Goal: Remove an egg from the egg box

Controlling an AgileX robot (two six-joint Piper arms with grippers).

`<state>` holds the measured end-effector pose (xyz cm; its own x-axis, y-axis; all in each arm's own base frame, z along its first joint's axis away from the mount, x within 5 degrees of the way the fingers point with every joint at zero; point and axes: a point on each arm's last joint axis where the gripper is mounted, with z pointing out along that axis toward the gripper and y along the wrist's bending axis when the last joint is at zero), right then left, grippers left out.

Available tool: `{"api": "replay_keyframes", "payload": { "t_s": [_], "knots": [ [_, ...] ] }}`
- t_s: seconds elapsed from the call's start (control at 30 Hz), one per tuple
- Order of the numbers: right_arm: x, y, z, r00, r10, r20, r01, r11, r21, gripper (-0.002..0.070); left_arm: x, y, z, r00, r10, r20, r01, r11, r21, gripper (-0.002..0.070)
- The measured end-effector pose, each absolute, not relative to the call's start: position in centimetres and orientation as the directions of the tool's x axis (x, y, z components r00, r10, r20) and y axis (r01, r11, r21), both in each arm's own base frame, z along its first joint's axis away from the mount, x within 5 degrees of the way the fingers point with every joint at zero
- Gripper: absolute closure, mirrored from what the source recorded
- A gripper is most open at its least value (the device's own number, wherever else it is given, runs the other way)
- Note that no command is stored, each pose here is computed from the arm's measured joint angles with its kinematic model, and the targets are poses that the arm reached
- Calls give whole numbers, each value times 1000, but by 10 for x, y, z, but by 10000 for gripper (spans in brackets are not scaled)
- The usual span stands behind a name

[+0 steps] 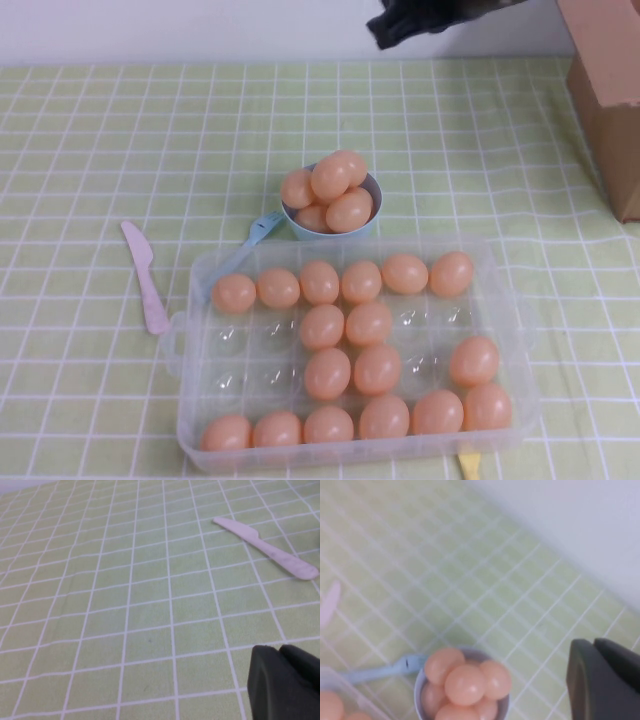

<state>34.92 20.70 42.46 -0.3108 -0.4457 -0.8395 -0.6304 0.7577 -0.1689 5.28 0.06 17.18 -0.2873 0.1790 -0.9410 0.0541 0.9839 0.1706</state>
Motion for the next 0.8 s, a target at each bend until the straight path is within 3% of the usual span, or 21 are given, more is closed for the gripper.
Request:
{"api": "replay_keyframes", "payload": {
  "t_s": [0.3, 0.63, 0.8],
  "knots": [
    [258, 151, 424, -123, -215, -969, -553, 825, -113, 691, 53, 1, 172, -287, 179, -941, 54, 984, 171, 680],
    [167, 100, 400, -92, -181, -979, -548, 830, -101, 692, 53, 1, 172, -287, 179, -941, 54, 984, 171, 680],
    [133, 82, 395, -138, -240, -961, -572, 811, -121, 692, 53, 1, 172, -287, 179, -941, 54, 984, 171, 680]
  ]
}}
